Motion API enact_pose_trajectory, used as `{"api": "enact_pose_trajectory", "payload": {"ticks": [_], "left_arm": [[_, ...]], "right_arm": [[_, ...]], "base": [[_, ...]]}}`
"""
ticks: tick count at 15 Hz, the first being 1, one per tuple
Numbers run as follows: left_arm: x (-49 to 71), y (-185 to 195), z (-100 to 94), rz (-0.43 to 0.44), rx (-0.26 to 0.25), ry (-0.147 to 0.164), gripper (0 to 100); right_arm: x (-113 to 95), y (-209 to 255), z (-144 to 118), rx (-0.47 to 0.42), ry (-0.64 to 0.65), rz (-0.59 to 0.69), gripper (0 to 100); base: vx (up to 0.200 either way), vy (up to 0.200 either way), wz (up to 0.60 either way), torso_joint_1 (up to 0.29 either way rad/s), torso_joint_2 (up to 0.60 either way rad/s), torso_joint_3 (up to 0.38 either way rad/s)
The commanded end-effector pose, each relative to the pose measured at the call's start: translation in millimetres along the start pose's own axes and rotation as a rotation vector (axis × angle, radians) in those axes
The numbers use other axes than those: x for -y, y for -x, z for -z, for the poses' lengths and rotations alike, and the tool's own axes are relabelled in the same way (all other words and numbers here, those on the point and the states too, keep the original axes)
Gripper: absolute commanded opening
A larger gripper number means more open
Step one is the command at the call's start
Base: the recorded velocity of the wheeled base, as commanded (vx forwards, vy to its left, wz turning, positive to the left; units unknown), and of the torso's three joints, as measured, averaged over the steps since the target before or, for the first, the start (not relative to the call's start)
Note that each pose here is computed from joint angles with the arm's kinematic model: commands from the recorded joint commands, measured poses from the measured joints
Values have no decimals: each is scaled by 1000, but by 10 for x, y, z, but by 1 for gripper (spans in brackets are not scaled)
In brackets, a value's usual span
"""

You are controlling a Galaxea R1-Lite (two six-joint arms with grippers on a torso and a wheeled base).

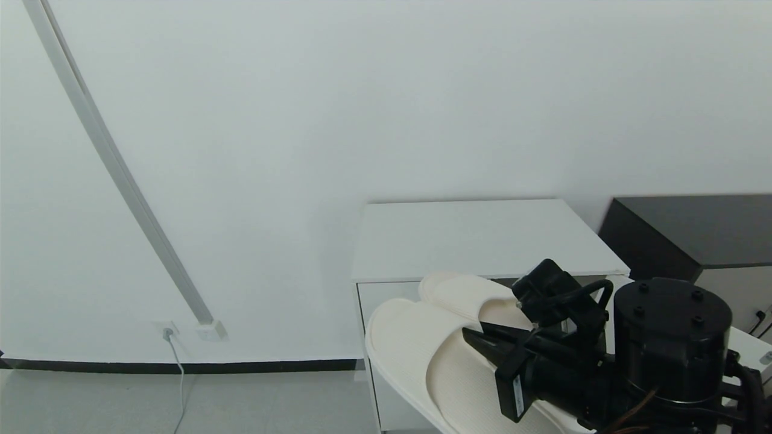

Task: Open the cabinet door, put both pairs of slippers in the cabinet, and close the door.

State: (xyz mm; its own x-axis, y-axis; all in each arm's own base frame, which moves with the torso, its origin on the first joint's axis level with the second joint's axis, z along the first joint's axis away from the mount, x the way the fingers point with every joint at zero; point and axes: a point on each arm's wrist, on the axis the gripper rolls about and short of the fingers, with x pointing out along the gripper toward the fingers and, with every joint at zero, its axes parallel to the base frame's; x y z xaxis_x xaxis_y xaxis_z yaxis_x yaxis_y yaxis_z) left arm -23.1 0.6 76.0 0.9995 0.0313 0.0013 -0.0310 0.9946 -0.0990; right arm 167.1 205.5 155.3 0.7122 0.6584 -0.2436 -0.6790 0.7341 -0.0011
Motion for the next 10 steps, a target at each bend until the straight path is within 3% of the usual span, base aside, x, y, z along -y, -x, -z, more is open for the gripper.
{"api": "enact_pose_trajectory", "payload": {"ticks": [1, 2, 10], "left_arm": [[0, -1, 0, -1, -1, 1, 0], [0, -1, 0, -3, -1, 1, 0], [0, -1, 0, -3, -1, -1, 0]], "right_arm": [[0, -11, 13, -6, 1, 1, 0], [0, -10, 17, -7, 1, 1, 0], [12, -10, 37, -15, -1, -2, 0]], "base": [[0, 0, 0, 0, 0, 0], [0, 0, 0, 0, 0, 0], [0, -200, 0, 3, 4, 1]]}}
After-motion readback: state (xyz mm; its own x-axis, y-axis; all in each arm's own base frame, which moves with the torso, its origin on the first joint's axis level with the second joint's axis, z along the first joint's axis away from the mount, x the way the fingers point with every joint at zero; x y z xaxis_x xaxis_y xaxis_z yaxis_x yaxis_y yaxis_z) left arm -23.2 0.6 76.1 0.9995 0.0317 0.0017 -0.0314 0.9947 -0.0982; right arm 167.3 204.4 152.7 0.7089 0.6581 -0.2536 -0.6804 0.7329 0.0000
